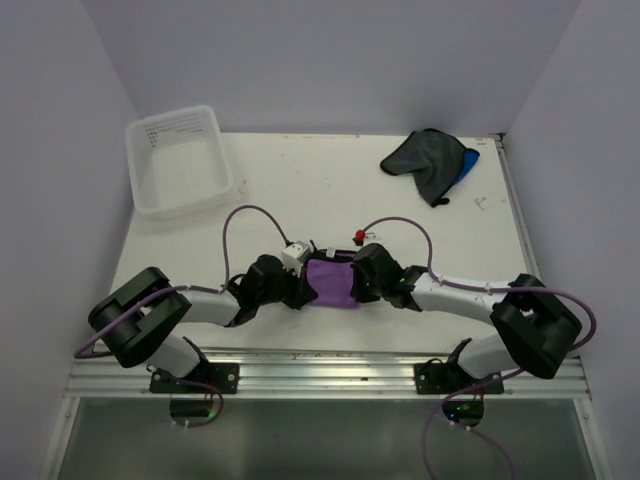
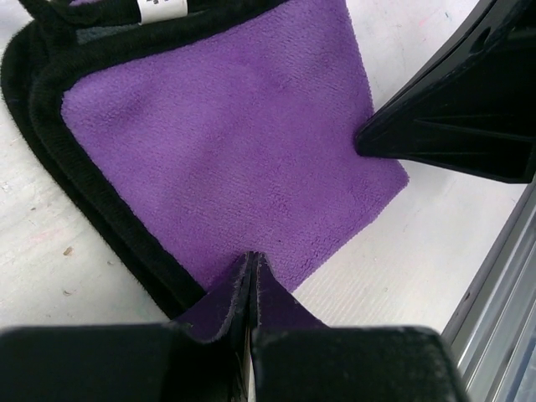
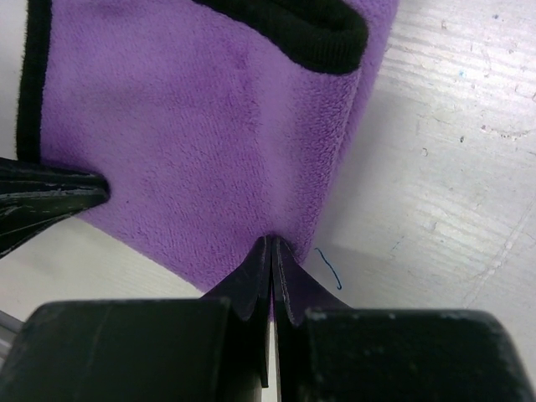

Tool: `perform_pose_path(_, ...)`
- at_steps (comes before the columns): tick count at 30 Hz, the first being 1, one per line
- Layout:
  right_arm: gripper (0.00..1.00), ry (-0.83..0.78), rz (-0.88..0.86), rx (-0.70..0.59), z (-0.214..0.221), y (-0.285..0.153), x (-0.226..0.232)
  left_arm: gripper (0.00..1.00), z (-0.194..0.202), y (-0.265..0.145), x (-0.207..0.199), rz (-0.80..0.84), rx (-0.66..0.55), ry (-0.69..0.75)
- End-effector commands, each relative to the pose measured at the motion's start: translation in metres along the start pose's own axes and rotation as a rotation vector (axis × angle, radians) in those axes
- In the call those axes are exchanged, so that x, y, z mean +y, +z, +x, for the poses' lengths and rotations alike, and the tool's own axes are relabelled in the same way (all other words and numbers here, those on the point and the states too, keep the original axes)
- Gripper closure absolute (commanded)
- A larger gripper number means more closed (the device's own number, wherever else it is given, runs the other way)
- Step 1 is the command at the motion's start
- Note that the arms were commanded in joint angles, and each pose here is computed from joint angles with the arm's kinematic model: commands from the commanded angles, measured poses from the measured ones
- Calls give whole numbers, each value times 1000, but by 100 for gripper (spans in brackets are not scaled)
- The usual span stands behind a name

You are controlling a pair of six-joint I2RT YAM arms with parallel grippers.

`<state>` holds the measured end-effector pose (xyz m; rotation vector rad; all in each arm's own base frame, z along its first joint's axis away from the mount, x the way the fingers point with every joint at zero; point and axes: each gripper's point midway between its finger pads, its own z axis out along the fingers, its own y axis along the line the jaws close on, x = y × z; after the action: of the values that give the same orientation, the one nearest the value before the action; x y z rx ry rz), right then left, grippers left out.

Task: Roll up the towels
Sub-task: Fold the towel, then roll the towel

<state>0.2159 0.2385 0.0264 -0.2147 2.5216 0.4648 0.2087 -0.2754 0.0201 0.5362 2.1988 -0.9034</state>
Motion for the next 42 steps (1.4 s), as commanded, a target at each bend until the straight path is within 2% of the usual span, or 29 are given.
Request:
perform_pose_path(1, 100, 31, 57, 1, 7, 6, -13, 100, 0, 1, 7, -34, -21, -22)
perform_pose_path(11, 100, 20, 50, 20, 5, 11, -9, 100, 8, 5, 2, -7, 5, -70)
perform_pose_path(16, 100, -10, -1, -14, -14, -3, 7, 100, -1, 1, -3, 7, -18, -63)
perform_pose_path(19, 100, -38, -79, -78, -34, -20, 23, 100, -10, -2, -5, 3, -37, -56)
perform_pose_path(20, 98, -49, -100, -100, -41, -26, 28, 100, -12, -3, -5, -1, -40, -54)
perform_pose_path(22, 87, -101, -125, -126, -50, -34, 33, 100, -20, -5, -7, -10, -54, -44)
perform_pose_path(25, 84, -207, -101, -165, -58, -42, 34, 93, -29, -10, -7, -26, -75, -36)
perform_pose_path(27, 82, -310, -20, -195, -62, -44, 24, 88, -37, -16, -6, -50, -94, -32)
perform_pose_path(31, 73, -449, -15, -236, -60, -49, 33, 67, -59, -30, -5, -86, -171, -17)
perform_pose_path(33, 69, -518, -28, -251, -61, -51, 38, 61, -67, -39, -5, -109, -195, -17)
perform_pose_path(38, 55, -681, -81, -256, -54, -50, 50, 57, -77, -60, 5, -162, -254, -88)
perform_pose_path(42, 53, -780, -222, -262, -32, -47, 65, 56, -84, -88, 19, -178, -341, -176)
